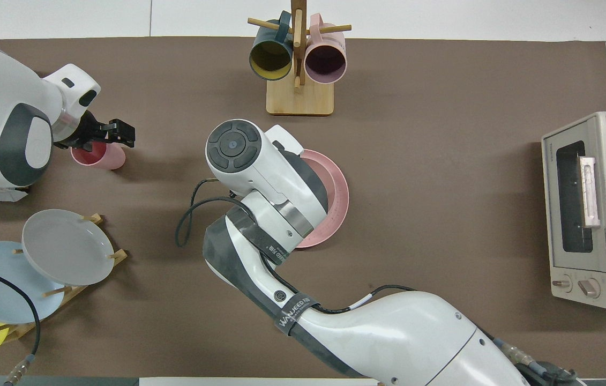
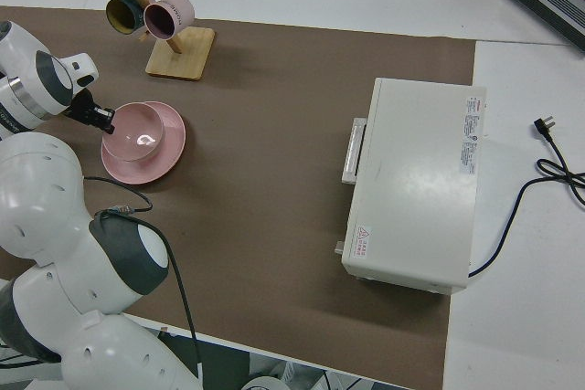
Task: Organize tableware
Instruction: 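Release the bowl on the plate and withdraw the right gripper, then carry the pink cup with the left gripper over the bowl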
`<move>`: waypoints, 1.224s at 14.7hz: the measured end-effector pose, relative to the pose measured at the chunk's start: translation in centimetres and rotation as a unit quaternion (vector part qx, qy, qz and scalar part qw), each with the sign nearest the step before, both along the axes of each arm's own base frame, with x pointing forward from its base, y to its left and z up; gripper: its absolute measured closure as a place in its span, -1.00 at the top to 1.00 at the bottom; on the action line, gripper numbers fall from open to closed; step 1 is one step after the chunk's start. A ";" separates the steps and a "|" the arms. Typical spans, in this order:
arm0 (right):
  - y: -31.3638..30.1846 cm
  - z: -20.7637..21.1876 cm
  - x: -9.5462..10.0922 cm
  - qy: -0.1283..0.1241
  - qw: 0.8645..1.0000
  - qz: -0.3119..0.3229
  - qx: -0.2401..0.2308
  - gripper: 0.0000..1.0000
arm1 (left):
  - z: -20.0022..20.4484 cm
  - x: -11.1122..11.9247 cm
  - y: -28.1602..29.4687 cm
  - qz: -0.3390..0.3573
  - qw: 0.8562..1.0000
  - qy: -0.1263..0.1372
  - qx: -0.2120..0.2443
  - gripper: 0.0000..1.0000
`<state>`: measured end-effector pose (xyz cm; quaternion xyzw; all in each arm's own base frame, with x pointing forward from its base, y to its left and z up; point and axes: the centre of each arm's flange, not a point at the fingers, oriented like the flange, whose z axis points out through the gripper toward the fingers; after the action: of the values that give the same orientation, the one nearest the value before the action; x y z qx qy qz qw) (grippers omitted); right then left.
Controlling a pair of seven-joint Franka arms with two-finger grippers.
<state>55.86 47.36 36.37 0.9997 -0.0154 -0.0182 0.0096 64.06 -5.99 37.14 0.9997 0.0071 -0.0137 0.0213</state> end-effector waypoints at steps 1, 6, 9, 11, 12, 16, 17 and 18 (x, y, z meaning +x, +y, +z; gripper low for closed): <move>0.0 0.1 0.0 0.000 1.000 -0.001 0.002 -0.81 | -0.5 -0.1 0.1 0.001 1.000 0.000 0.000 -0.02; -1.7 3.1 0.7 0.017 1.000 -0.021 0.004 0.14 | -0.2 0.0 0.9 0.007 1.000 -0.005 0.000 -0.90; -8.2 10.8 4.1 -0.008 0.998 -0.052 0.019 0.19 | 2.0 0.6 0.8 0.005 1.000 -0.006 0.000 -0.90; -15.4 16.4 5.5 -0.009 0.998 -0.051 0.019 0.46 | 5.4 1.0 0.1 0.004 1.000 0.004 -0.003 -0.90; -18.8 18.7 5.6 -0.004 0.999 -0.048 0.017 0.66 | 7.5 1.1 -0.6 0.010 1.000 0.009 -0.003 -0.90; -29.6 23.5 4.7 0.028 0.999 -0.025 0.003 1.00 | 15.4 -0.6 -9.2 0.051 0.998 0.024 -0.008 -0.90; -31.7 23.3 4.7 0.036 0.999 -0.024 0.000 1.00 | 16.5 -1.4 -12.2 0.063 0.998 0.022 -0.009 -0.90; -33.7 22.7 4.6 0.044 0.999 -0.027 -0.005 1.00 | 17.2 -2.3 -15.4 0.072 0.997 0.019 -0.012 -0.90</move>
<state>60.42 13.64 59.10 0.9971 -0.0424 -0.0620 0.0145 61.76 -21.43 54.32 0.9958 0.0795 -0.0312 0.0341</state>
